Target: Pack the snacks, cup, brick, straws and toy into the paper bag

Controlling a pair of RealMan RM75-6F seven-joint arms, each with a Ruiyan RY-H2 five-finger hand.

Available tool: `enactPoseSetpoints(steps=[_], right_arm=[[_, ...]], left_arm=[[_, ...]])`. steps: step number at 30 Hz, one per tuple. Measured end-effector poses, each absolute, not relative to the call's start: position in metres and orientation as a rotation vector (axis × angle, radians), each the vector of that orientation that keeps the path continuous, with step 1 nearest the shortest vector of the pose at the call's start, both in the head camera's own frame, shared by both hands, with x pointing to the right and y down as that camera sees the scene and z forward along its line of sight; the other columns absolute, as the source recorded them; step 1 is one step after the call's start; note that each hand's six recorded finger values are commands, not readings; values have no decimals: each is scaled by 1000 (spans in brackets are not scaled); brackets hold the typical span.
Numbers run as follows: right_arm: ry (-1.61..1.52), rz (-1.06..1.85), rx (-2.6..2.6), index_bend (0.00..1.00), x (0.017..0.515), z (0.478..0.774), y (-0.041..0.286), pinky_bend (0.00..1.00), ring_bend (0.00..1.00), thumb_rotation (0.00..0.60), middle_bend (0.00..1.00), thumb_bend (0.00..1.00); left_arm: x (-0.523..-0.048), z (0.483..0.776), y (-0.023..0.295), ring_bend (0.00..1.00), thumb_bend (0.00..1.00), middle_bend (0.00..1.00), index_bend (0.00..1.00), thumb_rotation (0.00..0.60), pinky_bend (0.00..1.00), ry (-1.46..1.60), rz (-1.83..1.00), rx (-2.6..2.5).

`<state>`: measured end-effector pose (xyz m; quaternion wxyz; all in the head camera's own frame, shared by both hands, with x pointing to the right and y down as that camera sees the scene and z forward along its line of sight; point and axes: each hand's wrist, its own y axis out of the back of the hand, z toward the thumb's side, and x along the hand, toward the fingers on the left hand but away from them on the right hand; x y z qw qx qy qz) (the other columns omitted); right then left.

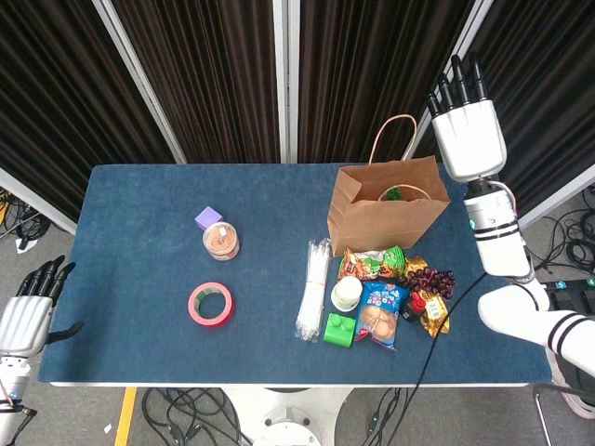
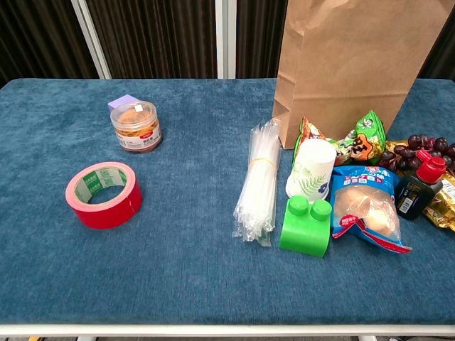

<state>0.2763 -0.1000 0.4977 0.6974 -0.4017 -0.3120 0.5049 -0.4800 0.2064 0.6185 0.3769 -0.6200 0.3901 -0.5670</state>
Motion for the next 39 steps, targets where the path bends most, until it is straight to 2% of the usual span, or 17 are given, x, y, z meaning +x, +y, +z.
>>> enactPoseSetpoints(steps=[5,9,12,16,21,23,28,34,39], right_arm=[[-761,1111,-969,258,286,470,-81,135,120,600,244,0],[-829,1147,-1135,258,306,460,-47,144,121,600,244,0],[-878,1195,-1251,258,332,463,-18,151,128,600,247,0],[-927,1250,-1386,258,367,478,22,224,181,600,271,0],[-993,1321,-1576,254,401,517,74,258,194,600,272,0],[-1031,1337,-1628,237,408,536,85,262,194,600,272,0],[-1076,1423,-1722,200,426,605,110,265,190,600,263,0],[-1041,1506,-1826,192,418,673,129,266,183,600,248,0],[-1002,1497,-1858,192,400,695,127,267,188,600,248,0]], left_arm=[[-473,617,207,9,184,105,114,600,136,987,-1437,-1591],[-466,615,208,9,183,105,114,600,136,980,-1424,-1595],[-462,614,209,9,184,105,114,600,136,966,-1420,-1596],[-457,613,210,9,183,105,114,600,136,956,-1415,-1598],[-451,613,212,9,183,105,114,600,137,949,-1408,-1603],[-450,613,215,9,184,105,114,600,137,948,-1406,-1602],[-454,612,215,9,183,105,114,600,136,950,-1415,-1590],[-458,613,216,9,183,105,114,600,137,955,-1428,-1587],[-461,617,218,9,183,105,114,600,136,947,-1438,-1594]])
